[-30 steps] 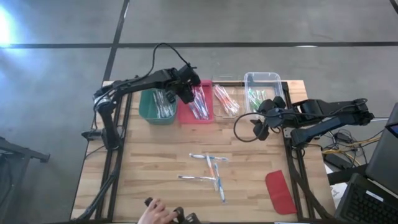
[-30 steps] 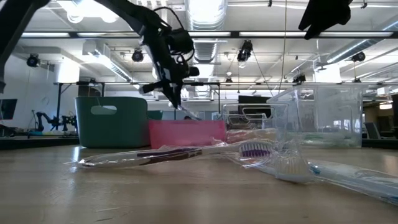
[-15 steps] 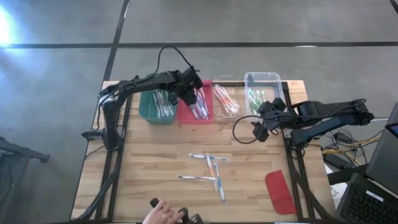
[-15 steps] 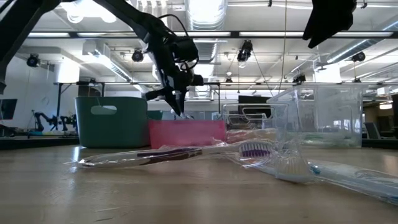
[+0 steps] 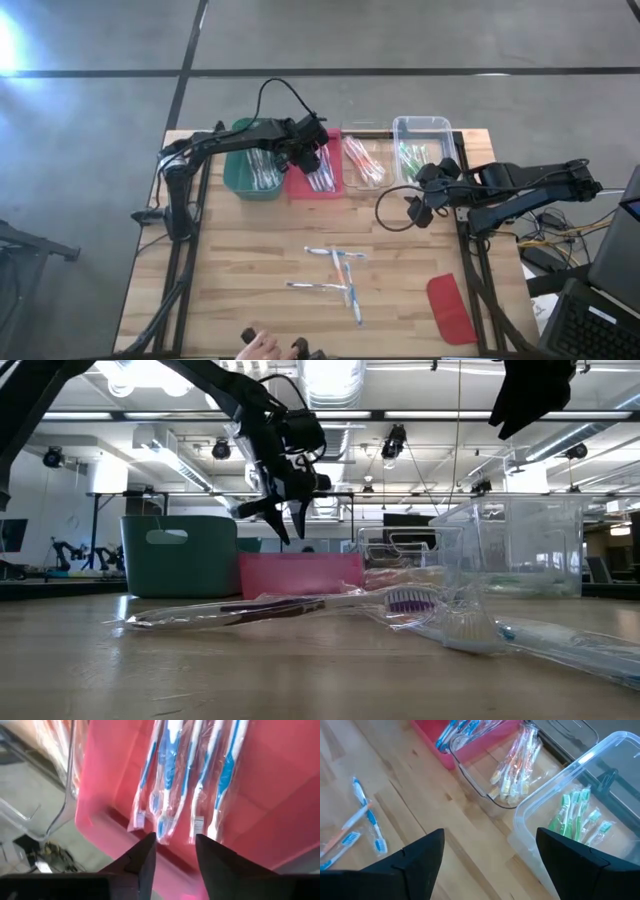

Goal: Pick & Place Toothbrushes
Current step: Put the violet toothbrush into the green bin

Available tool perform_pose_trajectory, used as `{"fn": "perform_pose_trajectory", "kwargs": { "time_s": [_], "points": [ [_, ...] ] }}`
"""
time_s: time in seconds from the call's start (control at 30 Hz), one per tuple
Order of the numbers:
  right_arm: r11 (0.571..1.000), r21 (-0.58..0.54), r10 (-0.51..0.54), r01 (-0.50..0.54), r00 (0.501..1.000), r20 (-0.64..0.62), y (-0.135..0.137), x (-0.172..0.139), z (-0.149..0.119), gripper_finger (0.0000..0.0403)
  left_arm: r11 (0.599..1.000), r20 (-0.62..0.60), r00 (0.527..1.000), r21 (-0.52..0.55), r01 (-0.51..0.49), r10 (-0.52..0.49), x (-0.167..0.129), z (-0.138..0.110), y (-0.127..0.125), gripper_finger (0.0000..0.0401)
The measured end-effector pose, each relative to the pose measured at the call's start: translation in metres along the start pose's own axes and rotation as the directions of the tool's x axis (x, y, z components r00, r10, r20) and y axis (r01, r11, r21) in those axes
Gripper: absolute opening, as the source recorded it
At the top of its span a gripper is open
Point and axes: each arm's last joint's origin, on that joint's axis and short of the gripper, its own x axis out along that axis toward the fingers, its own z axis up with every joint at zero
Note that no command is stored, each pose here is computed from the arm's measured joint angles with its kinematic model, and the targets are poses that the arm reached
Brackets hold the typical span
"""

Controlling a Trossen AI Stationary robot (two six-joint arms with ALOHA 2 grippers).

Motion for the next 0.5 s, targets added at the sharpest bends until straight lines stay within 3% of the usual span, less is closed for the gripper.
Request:
{"fn": "perform_pose_trajectory", "kwargs": {
  "time_s": [0.23, 0.5],
  "points": [
    [1.0, 0.001, 0.006, -0.006, 1.0, 0.007, -0.002, -0.002, -0.001, 0.0285, 0.991, 0.005, 0.999, -0.131, -0.038, 0.039, -0.015, 0.022, 0.003, 0.0146],
    [1.0, -0.031, 0.005, -0.005, 1.0, 0.005, -0.004, -0.003, -0.002, 0.0263, 0.96, 0.079, 0.992, -0.269, -0.079, 0.104, -0.064, 0.057, -0.002, 0.014]
  ]
}}
